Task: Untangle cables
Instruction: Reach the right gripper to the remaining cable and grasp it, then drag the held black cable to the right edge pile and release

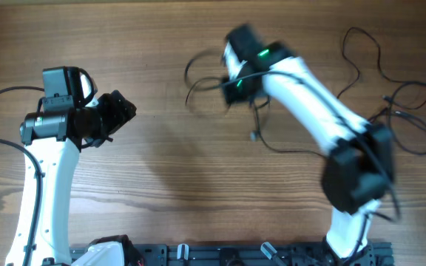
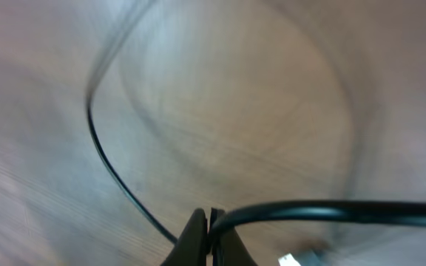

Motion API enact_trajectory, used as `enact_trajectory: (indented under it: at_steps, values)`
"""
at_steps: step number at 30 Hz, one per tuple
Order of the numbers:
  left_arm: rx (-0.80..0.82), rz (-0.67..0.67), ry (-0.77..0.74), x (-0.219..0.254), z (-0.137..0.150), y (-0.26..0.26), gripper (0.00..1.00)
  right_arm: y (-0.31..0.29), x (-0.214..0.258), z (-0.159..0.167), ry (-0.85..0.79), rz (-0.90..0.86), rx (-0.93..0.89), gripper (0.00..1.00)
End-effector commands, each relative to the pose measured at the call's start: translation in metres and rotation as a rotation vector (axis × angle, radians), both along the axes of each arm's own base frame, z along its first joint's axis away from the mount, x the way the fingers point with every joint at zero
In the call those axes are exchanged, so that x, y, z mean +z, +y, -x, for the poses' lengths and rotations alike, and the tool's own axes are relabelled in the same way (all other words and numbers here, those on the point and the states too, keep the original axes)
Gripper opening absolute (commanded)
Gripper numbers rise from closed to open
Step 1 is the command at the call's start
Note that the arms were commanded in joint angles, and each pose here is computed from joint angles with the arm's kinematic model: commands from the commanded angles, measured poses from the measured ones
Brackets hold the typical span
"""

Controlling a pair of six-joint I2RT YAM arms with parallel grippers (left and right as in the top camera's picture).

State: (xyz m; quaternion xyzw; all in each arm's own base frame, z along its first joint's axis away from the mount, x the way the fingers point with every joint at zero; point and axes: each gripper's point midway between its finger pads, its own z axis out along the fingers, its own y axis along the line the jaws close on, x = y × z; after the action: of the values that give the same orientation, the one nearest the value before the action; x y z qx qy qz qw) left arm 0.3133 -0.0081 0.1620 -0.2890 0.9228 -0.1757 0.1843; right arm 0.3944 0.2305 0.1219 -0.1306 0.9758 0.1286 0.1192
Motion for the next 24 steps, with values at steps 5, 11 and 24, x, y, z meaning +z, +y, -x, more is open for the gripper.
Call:
enact_trajectory:
  at_steps: [5, 11, 24]
  values:
    - [0.013, 0.002, -0.005, 0.003, -0.001, 0.002, 0.78, -0.251, 0.302, -0.029, -0.843, 0.273, -0.611, 0.04]
    - [0.013, 0.002, -0.004, 0.003, -0.001, 0.002, 0.78, -0.378, 0.344, 0.032, -0.925, 0.263, -1.008, 0.04]
    - [0.013, 0.003, 0.007, 0.001, 0.002, 0.001, 0.78, -0.394, 0.149, -0.009, -0.264, 0.345, -0.921, 0.04]
